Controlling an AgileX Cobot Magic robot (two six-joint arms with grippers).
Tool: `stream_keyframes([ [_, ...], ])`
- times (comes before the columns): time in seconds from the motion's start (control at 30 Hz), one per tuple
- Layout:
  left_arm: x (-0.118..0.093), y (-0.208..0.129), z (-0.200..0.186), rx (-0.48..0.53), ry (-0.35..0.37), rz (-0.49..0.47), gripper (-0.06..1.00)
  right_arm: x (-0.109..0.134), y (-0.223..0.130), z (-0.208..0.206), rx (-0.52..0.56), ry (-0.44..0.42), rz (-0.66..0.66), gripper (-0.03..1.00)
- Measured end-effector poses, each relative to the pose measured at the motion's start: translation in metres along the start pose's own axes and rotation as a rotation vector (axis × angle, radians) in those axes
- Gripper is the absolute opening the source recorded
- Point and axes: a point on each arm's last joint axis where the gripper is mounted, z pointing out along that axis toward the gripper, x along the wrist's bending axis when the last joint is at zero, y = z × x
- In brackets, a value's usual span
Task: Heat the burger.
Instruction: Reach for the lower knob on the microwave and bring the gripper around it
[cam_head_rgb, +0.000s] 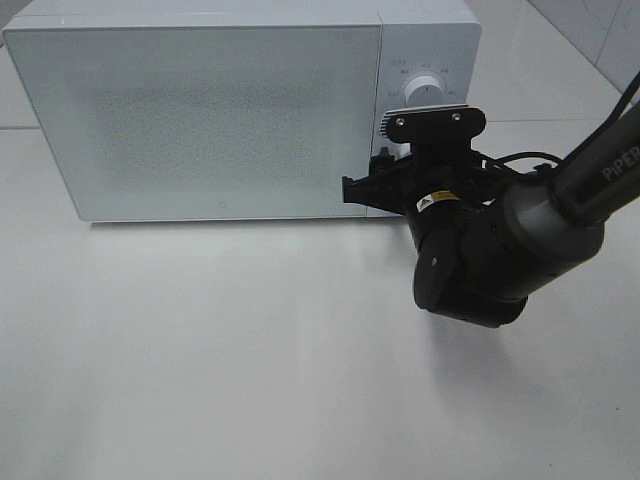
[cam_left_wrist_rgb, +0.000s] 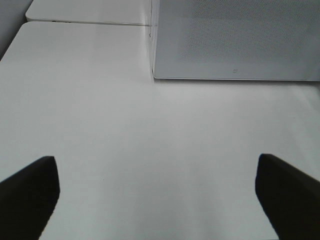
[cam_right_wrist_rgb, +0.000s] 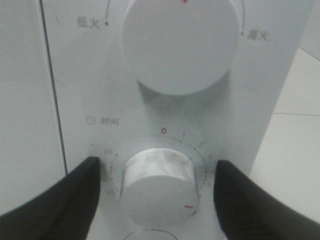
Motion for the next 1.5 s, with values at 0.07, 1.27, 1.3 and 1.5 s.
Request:
stream_keyframes([
  [0.07, 0.0000, 0.0000, 0.0000, 0.000, 0.000, 0.000, 0.99, 0.0000, 0.0000, 0.0000, 0.000, 0.000, 0.000, 0.55],
  [1.27, 0.0000, 0.0000, 0.0000, 0.000, 0.000, 0.000, 0.99, -0.0011, -0.0022, -0.0011, -0.004, 0.048, 0.733, 0.41],
  [1.3, 0.0000, 0.0000, 0.0000, 0.000, 0.000, 0.000, 0.99, -0.0014, -0.0024, -0.0012, -0.002, 0.051, 0.854, 0.41],
  [1.5, 0.0000, 0.0000, 0.0000, 0.000, 0.000, 0.000, 0.99, -0.0013, -0.0039, -0.0011, 0.003, 0.055, 1.152, 0.42],
])
